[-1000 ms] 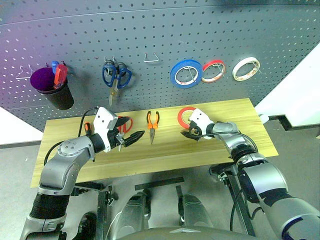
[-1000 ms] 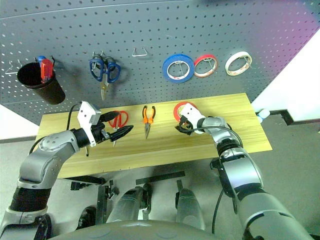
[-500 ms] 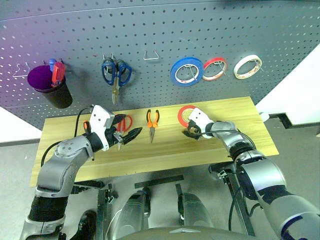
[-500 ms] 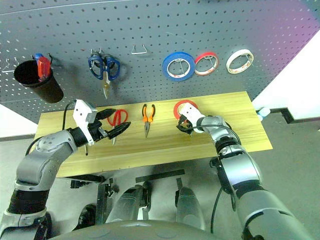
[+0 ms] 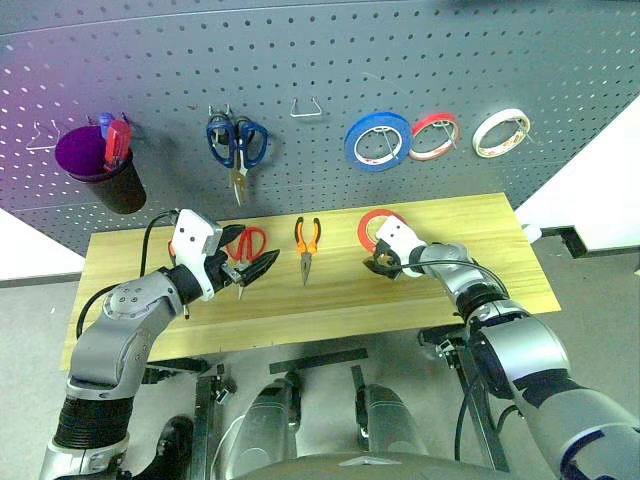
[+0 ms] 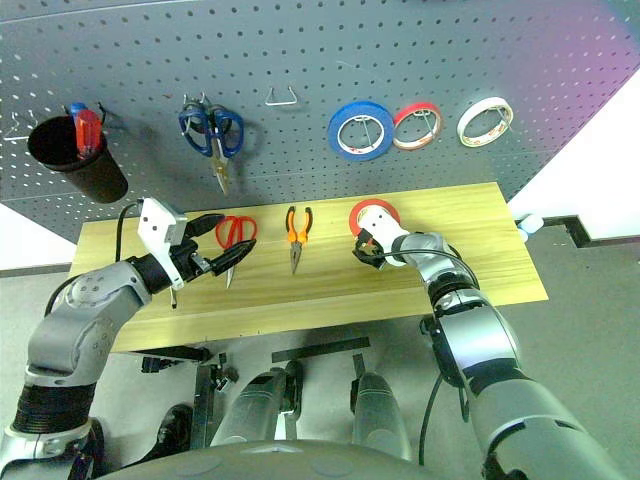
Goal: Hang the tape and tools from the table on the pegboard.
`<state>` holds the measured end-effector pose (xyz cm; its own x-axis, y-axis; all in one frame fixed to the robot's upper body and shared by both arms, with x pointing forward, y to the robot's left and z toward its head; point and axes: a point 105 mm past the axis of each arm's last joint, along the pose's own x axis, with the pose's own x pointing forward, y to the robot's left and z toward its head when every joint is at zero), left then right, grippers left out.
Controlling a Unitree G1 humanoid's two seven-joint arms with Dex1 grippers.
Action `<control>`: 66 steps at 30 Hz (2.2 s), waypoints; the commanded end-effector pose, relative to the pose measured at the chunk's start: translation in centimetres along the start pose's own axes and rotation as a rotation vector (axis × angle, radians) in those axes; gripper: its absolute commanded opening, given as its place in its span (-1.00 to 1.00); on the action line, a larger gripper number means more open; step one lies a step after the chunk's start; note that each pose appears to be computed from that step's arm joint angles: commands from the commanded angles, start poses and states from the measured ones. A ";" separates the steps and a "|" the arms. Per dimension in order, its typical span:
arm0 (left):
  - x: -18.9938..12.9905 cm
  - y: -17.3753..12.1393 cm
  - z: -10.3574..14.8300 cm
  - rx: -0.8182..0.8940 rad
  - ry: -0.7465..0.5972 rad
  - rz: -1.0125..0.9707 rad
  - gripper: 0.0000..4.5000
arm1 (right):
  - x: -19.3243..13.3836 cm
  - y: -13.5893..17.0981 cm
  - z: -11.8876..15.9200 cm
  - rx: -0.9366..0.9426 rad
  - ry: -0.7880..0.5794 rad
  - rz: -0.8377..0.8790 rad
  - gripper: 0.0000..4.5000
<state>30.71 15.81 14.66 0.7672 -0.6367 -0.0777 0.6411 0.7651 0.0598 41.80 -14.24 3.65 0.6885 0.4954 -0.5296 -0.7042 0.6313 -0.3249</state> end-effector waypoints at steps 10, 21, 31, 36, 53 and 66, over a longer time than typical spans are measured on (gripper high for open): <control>-0.4 -0.1 1.5 0.025 -0.057 0.018 0.99 | -0.2 -0.9 0.8 0.025 -0.041 -0.053 0.74; -0.1 0.1 1.8 0.024 -0.067 0.013 0.99 | -0.9 -2.1 1.0 0.050 -0.087 -0.115 0.74; -0.5 0.1 1.7 0.025 -0.061 0.021 0.99 | -0.4 -1.3 -0.1 0.014 -0.004 -0.084 0.74; -0.5 0.0 1.7 0.026 -0.062 0.024 0.99 | -0.2 -1.3 0.2 0.009 -0.002 -0.085 0.74; -0.3 0.0 2.1 0.014 -0.078 0.027 1.00 | -0.3 -1.0 -0.1 -0.007 0.014 -0.049 -0.70; -0.2 0.1 2.0 0.017 -0.084 0.034 1.00 | -0.5 -1.3 0.3 0.013 -0.025 -0.057 -0.70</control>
<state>30.86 15.99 15.46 0.7933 -0.6078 -0.0360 0.6088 0.7917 0.0512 42.18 -15.02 4.00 0.7184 0.4630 -0.5191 -0.6731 0.6511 -0.3507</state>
